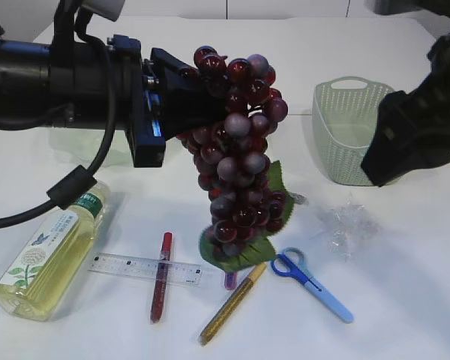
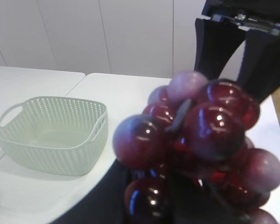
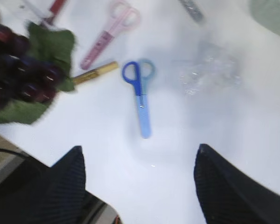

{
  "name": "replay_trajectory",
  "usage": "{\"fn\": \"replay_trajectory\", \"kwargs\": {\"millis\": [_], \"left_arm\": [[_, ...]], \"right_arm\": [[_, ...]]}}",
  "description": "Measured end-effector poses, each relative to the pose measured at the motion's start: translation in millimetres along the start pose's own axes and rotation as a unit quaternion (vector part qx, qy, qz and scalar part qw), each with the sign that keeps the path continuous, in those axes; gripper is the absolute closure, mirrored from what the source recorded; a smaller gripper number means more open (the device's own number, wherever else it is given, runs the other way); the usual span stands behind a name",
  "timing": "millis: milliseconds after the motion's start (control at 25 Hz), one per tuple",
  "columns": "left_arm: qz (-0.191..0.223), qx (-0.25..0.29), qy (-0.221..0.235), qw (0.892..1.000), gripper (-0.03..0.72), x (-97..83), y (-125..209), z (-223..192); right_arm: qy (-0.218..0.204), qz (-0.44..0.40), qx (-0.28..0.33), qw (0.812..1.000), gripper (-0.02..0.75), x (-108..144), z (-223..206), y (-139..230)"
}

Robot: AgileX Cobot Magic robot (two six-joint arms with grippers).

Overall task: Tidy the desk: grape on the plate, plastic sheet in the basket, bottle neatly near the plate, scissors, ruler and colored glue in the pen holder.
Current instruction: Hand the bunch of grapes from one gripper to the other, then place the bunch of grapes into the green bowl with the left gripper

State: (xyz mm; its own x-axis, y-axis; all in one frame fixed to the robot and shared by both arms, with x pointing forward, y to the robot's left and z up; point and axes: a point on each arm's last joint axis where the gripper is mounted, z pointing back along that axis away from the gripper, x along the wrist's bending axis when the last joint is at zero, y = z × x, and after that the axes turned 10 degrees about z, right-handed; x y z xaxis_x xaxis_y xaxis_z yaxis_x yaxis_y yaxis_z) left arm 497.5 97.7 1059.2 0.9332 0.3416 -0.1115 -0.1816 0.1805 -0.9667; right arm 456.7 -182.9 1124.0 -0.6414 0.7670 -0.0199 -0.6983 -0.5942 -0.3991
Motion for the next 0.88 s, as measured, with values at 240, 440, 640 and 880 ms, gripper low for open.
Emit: {"fn": "replay_trajectory", "kwargs": {"millis": [240, 440, 640, 880], "left_arm": [[0.013, 0.002, -0.035, 0.999, 0.594, 2.3, -4.9, 5.2], [0.030, 0.010, -0.085, 0.996, 0.596, 8.5, -6.6, 9.7], [0.072, 0.005, -0.161, 0.984, 0.596, 22.2, -16.3, 14.1], [0.076, -0.019, -0.256, 0.963, 0.596, 42.0, -41.0, 23.5]], "right_arm": [[0.108, -0.011, 0.044, 0.993, 0.177, -19.4, 2.1, 8.3], [0.148, -0.039, 0.049, 0.987, 0.190, -28.0, 4.1, 10.4], [0.162, -0.079, 0.047, 0.983, 0.193, -43.4, 4.1, 15.6], [0.143, -0.121, 0.063, 0.980, 0.202, -62.8, -11.5, 34.8]]}}
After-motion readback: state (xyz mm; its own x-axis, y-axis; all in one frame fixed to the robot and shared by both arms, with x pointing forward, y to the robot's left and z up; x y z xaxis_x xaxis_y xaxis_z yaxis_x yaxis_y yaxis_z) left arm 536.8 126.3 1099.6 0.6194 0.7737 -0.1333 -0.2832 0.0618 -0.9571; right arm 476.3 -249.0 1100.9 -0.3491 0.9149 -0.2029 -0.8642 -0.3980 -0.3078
